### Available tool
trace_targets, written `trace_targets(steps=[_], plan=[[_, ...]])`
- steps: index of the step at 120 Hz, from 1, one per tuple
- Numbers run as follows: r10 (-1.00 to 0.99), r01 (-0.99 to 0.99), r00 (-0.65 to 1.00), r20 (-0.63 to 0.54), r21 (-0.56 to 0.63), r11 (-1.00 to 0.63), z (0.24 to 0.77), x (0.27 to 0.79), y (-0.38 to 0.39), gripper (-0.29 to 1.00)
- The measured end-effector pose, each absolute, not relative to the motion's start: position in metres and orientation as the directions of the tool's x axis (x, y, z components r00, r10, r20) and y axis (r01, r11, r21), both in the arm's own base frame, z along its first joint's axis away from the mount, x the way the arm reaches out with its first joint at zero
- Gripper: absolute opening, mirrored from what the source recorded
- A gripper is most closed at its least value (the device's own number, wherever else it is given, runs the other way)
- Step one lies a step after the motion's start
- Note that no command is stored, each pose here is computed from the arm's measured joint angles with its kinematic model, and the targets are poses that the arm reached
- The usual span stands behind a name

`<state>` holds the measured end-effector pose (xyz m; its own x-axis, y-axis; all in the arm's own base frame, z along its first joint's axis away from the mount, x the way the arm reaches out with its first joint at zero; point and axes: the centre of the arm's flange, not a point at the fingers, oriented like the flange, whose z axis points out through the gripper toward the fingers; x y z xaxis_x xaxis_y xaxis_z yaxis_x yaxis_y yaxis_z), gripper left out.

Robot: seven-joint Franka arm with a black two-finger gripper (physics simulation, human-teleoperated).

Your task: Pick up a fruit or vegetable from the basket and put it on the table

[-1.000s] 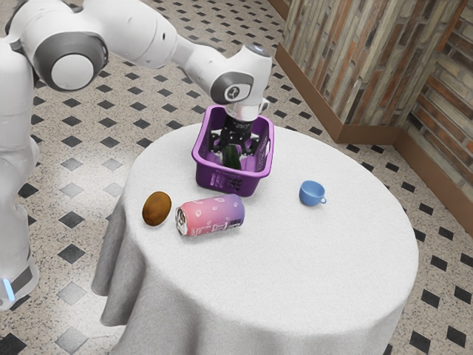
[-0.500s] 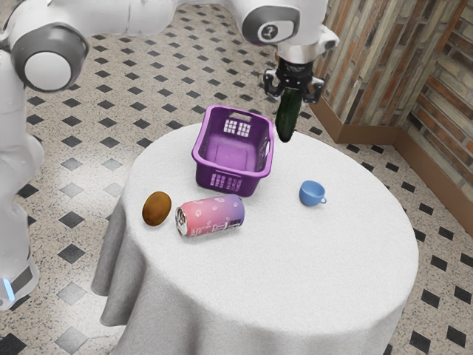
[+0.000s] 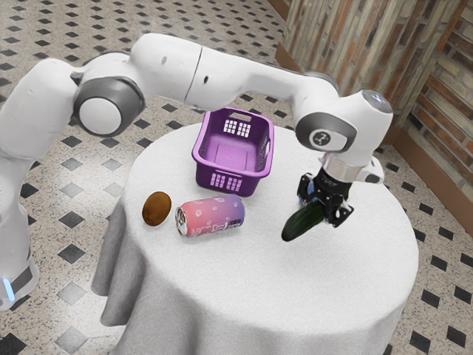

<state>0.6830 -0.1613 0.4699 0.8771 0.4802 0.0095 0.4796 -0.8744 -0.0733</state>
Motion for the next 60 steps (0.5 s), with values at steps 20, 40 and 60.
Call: trace_targets(steps=[20,40,60], plan=[[0.440,0.437,0.897,-0.023,-0.081,-0.896,0.448,0.687,-0.164,0.23],[0.416,0.414,0.909,-0.031,-0.072,-0.908,0.447,0.687,-0.164,0.56],[0.382,0.405,0.905,0.185,-0.104,-0.908,0.569,0.614,-0.091,0.66]])
